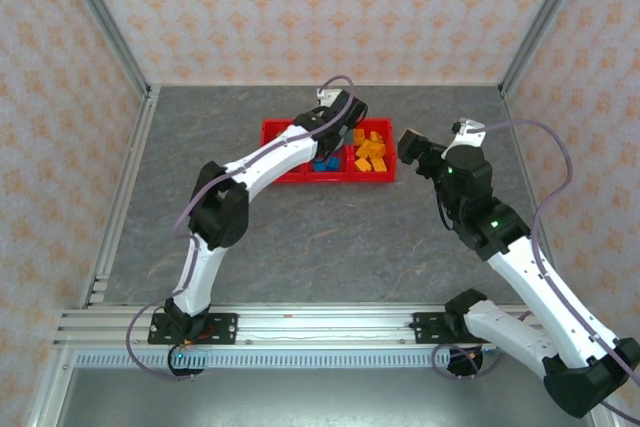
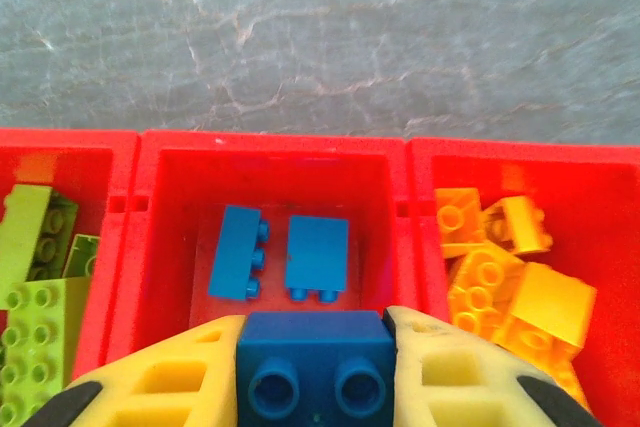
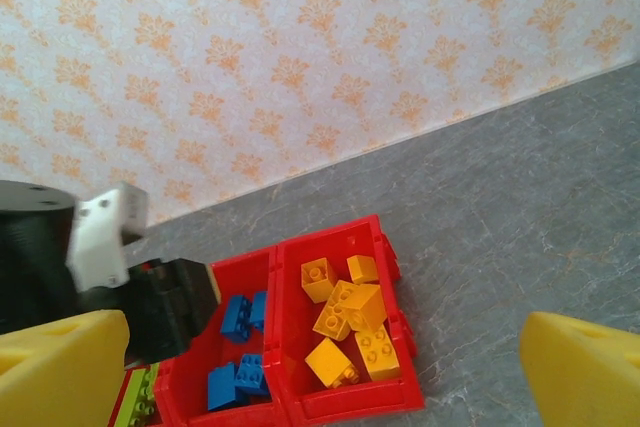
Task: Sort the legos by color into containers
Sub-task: Place the lego in the container, then reset both arms
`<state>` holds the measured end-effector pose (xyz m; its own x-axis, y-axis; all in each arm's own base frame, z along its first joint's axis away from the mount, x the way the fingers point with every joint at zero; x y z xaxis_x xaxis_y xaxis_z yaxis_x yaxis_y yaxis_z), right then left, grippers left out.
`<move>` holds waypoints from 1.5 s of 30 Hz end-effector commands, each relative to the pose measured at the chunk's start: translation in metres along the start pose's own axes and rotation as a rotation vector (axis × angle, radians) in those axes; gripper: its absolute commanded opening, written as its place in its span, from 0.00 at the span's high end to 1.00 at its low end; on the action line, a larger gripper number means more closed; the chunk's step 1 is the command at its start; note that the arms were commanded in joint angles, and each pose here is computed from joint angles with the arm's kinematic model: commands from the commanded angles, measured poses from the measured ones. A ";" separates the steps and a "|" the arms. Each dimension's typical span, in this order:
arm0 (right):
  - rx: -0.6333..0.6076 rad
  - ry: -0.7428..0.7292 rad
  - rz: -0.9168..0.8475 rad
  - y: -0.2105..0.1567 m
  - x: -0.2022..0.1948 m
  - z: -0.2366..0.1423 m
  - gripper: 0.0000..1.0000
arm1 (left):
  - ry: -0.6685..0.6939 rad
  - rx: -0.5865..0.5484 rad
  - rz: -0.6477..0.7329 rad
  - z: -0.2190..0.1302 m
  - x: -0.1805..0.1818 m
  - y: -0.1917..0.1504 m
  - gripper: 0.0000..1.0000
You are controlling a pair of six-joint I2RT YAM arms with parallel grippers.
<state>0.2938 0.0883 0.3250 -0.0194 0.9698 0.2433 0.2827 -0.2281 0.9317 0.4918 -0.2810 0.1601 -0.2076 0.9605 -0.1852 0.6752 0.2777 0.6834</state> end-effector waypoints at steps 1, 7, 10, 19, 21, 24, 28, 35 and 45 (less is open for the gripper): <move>-0.006 -0.029 -0.005 0.006 -0.003 -0.003 0.00 | 0.074 0.006 0.045 0.014 0.013 0.002 0.72; 0.002 -0.017 -0.008 0.008 0.001 0.000 0.00 | 0.082 0.023 0.030 0.027 0.017 -0.001 0.66; 0.014 -0.015 -0.008 0.006 0.002 0.002 0.00 | 0.070 0.033 0.032 0.028 0.018 -0.004 0.47; 0.029 -0.004 -0.004 0.000 0.004 0.006 0.00 | -0.013 -0.013 0.002 -0.007 0.021 0.012 0.20; 0.032 -0.004 -0.007 -0.001 0.005 0.007 0.00 | -0.058 -0.027 -0.005 -0.022 0.020 0.017 0.16; 0.035 -0.005 -0.010 -0.001 0.006 0.011 0.00 | -0.136 -0.080 -0.033 -0.050 0.023 0.028 0.01; 0.035 -0.008 -0.018 -0.002 0.007 0.015 0.00 | -0.209 -0.163 -0.070 -0.091 0.040 0.042 0.01; 0.014 -0.046 -0.090 -0.004 0.003 0.025 0.00 | -0.355 -0.372 -0.064 -0.155 0.083 0.037 0.01; -0.023 -0.063 -0.354 -0.062 -0.009 0.060 0.00 | -0.519 -0.841 -0.235 -0.251 0.198 -0.001 0.01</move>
<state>0.3250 0.1003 0.2563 -0.0573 0.9983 -0.0089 0.3146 0.0266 0.9489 0.2940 -0.1202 0.2599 0.1176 0.8782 -0.4637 0.1457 0.4466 0.8828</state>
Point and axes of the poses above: each hand's point on the last joint's axis, 136 mm out from that joint toward the fingers, its own z axis out along the fingers, its own x axis along the line the jaws close on, y = z × x, the point moved 1 cm from there along -z, back along the fingers, and after that the axes turned 9 degrees about -z, right-handed, at the moved point
